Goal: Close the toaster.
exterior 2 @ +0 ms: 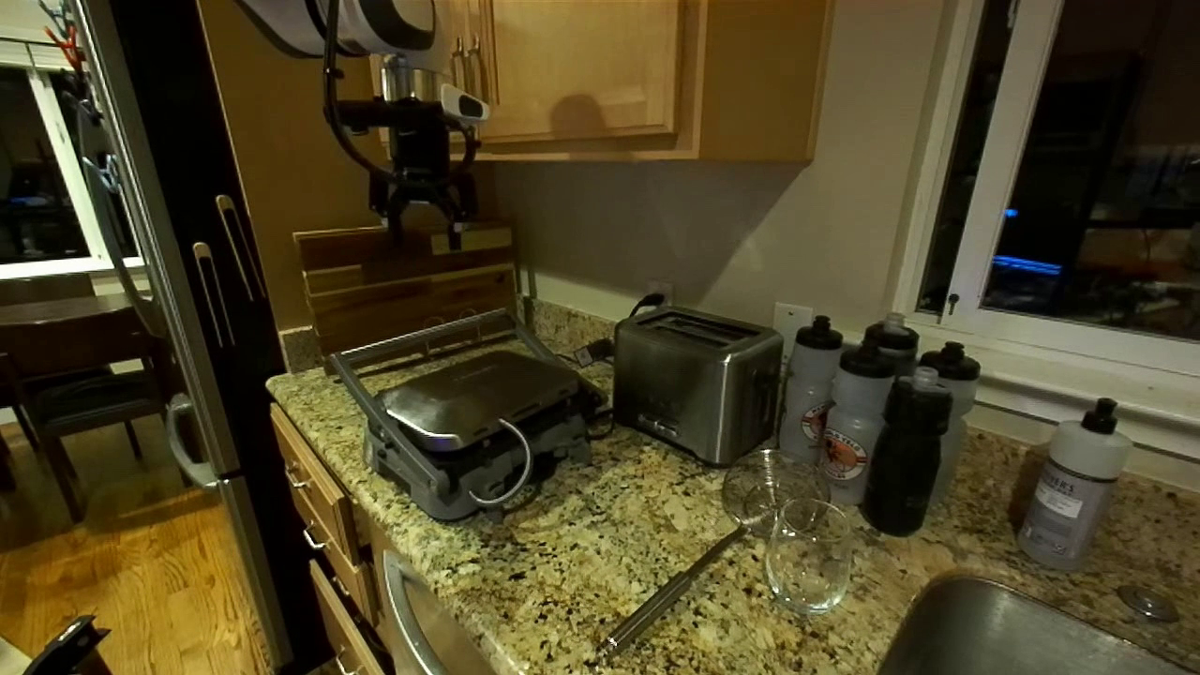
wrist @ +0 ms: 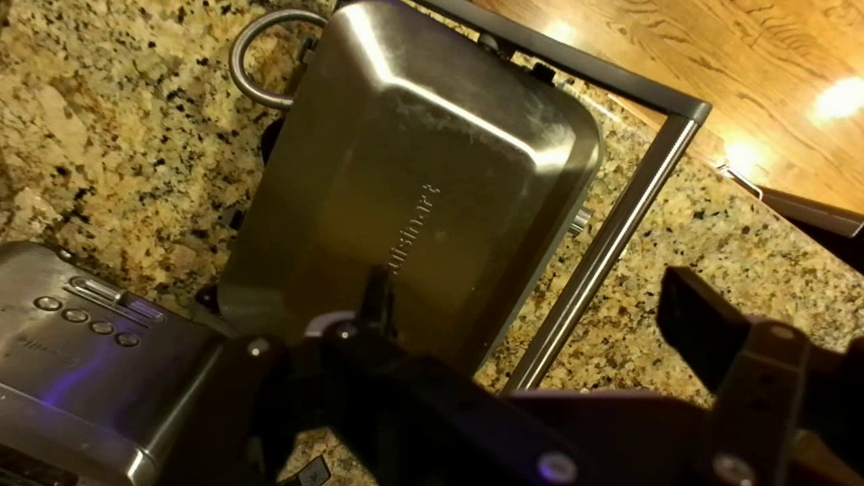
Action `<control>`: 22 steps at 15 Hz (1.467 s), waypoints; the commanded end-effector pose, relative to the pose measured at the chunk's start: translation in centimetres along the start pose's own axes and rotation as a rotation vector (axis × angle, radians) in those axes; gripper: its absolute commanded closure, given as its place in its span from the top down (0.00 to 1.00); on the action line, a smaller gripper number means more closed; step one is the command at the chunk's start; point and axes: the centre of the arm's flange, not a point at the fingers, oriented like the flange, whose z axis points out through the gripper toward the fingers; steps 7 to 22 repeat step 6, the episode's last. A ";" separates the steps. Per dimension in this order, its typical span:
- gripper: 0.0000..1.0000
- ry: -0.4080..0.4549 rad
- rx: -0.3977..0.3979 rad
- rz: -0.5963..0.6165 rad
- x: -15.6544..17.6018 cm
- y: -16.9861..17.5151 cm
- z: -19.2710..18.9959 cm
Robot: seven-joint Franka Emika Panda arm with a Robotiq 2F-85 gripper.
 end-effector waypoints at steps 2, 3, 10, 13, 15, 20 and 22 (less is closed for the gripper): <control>1.00 -0.004 0.000 0.001 0.0 -0.1 0.2; 1.00 -0.004 0.000 0.001 0.0 -0.1 0.2; 1.00 -0.004 0.000 0.001 0.0 -0.1 0.2; 1.00 -0.004 0.000 0.001 0.0 -0.1 0.2; 1.00 -0.004 0.000 0.001 0.0 -0.1 0.2; 1.00 -0.004 0.000 0.001 0.0 -0.1 0.2; 1.00 -0.004 0.000 0.001 0.0 -0.1 0.2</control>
